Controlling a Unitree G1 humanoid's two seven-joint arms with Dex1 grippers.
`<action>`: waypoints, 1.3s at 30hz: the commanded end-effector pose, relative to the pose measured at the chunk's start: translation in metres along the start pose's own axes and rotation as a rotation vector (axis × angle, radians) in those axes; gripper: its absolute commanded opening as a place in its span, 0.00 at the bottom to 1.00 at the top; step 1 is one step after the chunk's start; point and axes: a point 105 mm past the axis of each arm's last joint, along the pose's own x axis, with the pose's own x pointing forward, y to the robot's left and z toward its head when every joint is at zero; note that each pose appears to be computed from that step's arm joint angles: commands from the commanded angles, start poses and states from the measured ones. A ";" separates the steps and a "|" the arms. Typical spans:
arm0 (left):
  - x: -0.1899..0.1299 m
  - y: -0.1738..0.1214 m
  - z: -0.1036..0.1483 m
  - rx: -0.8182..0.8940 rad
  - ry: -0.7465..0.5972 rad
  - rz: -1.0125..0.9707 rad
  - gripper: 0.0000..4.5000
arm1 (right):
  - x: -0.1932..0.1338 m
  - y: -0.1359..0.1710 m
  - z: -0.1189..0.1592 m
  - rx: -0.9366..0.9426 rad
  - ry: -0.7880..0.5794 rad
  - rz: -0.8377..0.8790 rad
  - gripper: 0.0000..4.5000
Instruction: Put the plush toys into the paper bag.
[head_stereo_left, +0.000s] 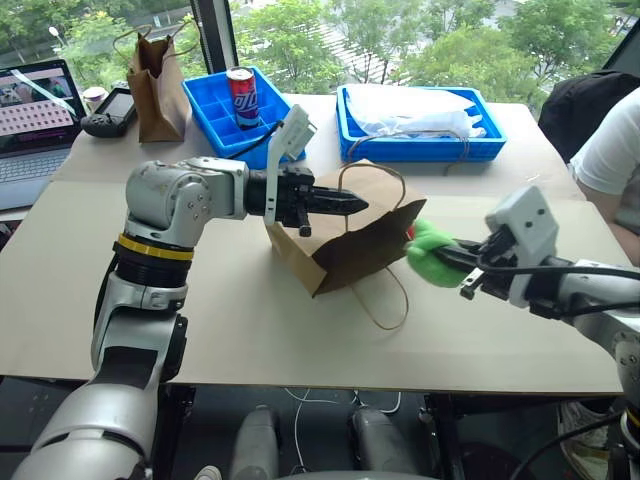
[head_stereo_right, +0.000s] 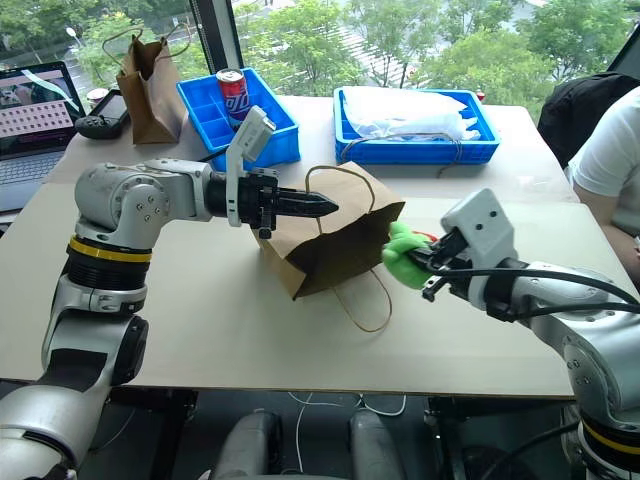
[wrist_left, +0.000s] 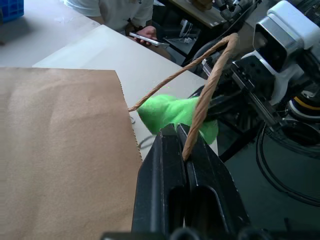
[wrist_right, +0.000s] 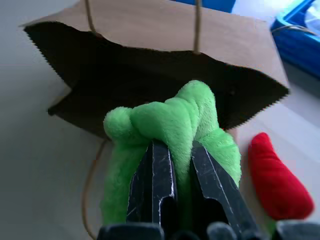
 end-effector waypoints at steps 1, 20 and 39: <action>0.006 -0.010 0.014 0.054 -0.025 -0.026 0.00 | 0.028 0.007 0.008 0.002 -0.032 0.033 0.00; 0.001 -0.004 0.013 0.017 -0.062 0.036 0.00 | 0.098 -0.010 0.003 0.443 -0.374 -0.072 0.40; -0.001 0.008 0.006 0.037 -0.046 0.072 0.00 | -0.022 -0.069 -0.044 0.288 -0.145 -0.268 0.99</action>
